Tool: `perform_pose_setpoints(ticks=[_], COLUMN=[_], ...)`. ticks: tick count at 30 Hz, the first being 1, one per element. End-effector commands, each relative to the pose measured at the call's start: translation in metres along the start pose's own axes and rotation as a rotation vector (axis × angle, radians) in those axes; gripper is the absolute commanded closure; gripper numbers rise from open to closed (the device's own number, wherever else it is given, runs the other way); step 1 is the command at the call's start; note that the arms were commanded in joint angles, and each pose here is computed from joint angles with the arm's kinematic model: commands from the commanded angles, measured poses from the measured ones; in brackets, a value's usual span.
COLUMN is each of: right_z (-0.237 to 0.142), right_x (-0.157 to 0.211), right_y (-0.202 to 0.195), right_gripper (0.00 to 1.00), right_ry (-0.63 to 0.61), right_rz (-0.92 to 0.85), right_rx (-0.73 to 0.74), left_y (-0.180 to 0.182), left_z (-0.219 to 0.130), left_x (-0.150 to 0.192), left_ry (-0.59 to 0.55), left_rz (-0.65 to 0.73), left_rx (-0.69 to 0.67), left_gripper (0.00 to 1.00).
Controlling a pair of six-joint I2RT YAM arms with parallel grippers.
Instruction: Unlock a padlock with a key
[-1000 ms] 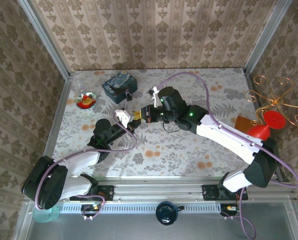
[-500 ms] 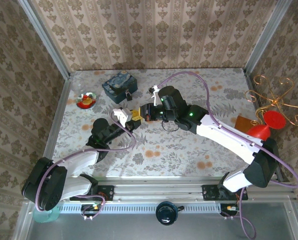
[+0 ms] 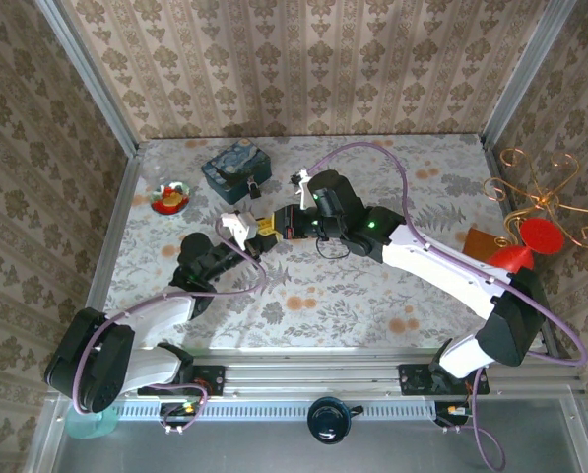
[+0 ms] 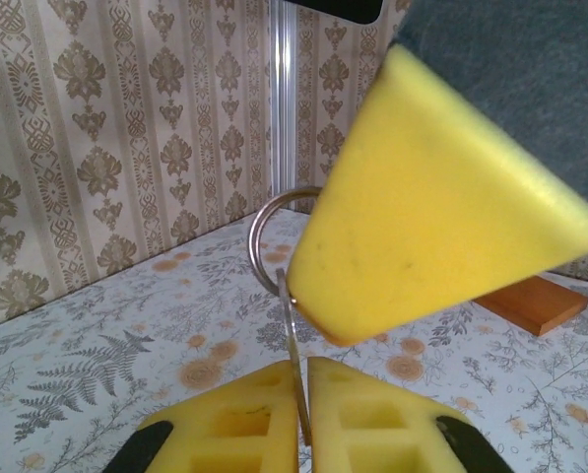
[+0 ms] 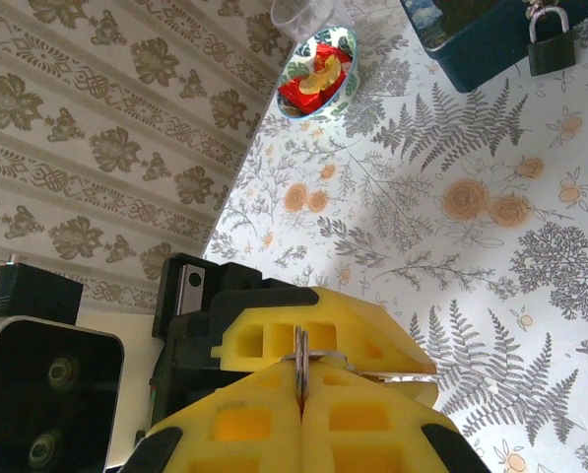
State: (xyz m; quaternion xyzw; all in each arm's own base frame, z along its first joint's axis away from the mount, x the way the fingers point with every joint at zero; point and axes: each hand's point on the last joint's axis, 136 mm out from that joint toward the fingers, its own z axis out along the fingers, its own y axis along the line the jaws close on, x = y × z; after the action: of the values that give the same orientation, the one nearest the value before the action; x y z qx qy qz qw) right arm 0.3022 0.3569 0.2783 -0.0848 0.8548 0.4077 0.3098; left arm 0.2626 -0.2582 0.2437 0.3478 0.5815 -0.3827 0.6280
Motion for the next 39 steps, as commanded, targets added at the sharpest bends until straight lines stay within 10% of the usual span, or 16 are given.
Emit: perform_pose_setpoints(ticks=[1, 10, 19, 26, 39], right_z=[-0.01, -0.012, -0.032, -0.066, -0.04], right_x=[-0.009, -0.011, -0.027, -0.028, 0.039], right_y=[0.013, -0.001, -0.03, -0.036, -0.048], right_gripper=[1.0, 0.99, 0.66, 0.53, 0.54], right_ry=[-0.04, -0.044, -0.082, -0.283, -0.102], right_rz=[-0.004, -0.002, -0.044, -0.517, -0.751], right_rx=[-0.041, -0.007, -0.066, -0.085, -0.255], left_y=[0.0, 0.009, 0.019, 0.019, -0.04], left_z=[0.001, -0.005, 0.002, 0.0, 0.009], left_x=[-0.015, -0.017, -0.008, 0.02, 0.057], left_ry=[-0.04, -0.025, 0.222, 0.477, 0.741], left_rz=[-0.01, -0.019, -0.059, -0.038, 0.011], left_rx=[0.027, -0.022, -0.047, -0.065, 0.219], left_gripper=[0.91, 1.0, 1.0, 1.0, 1.0])
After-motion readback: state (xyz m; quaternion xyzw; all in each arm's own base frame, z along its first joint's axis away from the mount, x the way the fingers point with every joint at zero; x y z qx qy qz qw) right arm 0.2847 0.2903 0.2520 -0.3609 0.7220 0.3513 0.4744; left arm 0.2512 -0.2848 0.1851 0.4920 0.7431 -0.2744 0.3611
